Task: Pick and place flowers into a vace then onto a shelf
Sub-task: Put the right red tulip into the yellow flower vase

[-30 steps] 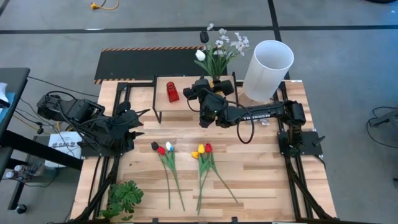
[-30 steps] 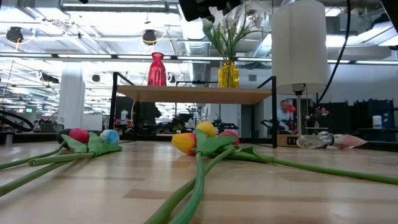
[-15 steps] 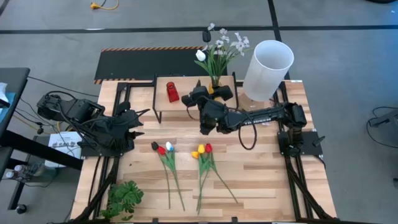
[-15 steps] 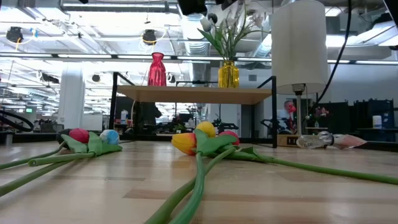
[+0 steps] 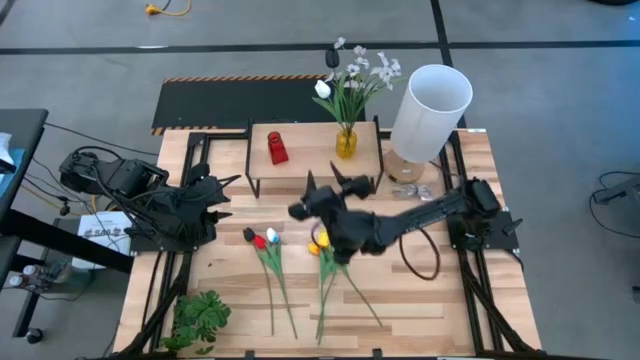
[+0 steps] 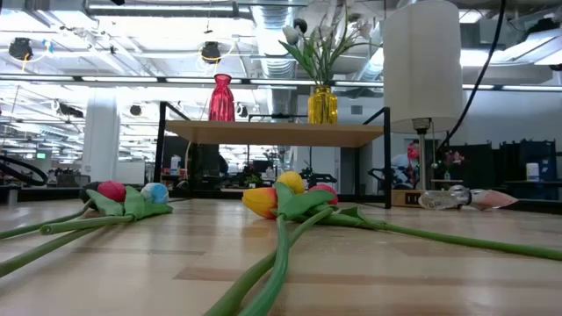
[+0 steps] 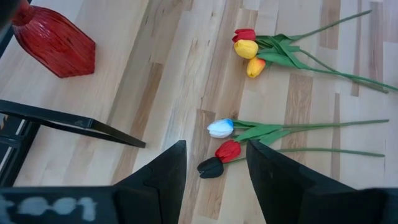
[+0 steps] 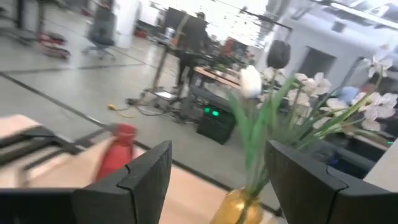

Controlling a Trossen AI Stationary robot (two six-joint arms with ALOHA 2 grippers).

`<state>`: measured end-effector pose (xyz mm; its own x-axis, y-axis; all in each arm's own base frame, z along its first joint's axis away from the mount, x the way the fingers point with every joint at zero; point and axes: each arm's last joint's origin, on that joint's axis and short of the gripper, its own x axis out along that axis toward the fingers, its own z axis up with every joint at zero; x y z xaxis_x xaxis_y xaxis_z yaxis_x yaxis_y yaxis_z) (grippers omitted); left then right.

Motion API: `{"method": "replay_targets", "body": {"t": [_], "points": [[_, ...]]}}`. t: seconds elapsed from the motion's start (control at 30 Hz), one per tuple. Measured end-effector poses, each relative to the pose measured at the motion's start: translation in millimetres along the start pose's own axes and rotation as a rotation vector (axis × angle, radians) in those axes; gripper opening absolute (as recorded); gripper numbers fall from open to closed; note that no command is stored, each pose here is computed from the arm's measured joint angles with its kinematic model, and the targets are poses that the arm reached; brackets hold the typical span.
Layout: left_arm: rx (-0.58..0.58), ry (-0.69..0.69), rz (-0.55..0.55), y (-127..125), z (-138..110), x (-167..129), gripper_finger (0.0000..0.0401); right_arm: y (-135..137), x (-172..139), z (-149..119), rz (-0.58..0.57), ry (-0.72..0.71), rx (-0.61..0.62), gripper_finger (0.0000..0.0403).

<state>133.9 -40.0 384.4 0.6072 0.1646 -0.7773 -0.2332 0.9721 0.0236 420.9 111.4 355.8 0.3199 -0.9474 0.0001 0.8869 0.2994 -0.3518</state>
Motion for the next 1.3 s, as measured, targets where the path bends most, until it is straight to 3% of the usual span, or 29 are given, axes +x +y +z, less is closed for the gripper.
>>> {"method": "replay_targets", "body": {"t": [0.2,0.37,0.63,0.73,0.83,0.97,1.13,1.2,1.3], "points": [[0.000,-0.001,0.000,0,0,0,0.0158,0,-58,1,0.146,-0.054,0.102,0.0249],[0.000,-0.001,0.000,0,0,0,0.0158,-5,-99,4,0.307,-0.109,0.274,0.0249],[0.015,-0.015,-0.007,-1,1,0,0.0158,-29,-142,15,0.534,-0.144,0.504,0.0249],[0.015,-0.017,-0.006,-1,2,0,0.0158,-33,-149,17,0.698,-0.156,0.580,0.0249],[0.014,-0.019,-0.007,-1,2,0,0.0158,-31,-144,18,0.950,-0.111,0.656,0.0249],[0.005,-0.027,-0.010,-1,3,0,0.0158,-19,-122,8,1.243,0.098,0.631,0.0249],[-0.027,-0.055,-0.024,-3,5,0,0.0158,-14,-93,-23,1.427,0.558,0.419,0.0249],[-0.059,-0.065,-0.026,-3,6,0,0.0158,-18,-84,-41,1.406,0.781,0.301,0.0249],[-0.120,-0.066,-0.022,-3,6,0,0.0158,-31,-76,-66,1.222,1.058,0.154,0.0249]]}}
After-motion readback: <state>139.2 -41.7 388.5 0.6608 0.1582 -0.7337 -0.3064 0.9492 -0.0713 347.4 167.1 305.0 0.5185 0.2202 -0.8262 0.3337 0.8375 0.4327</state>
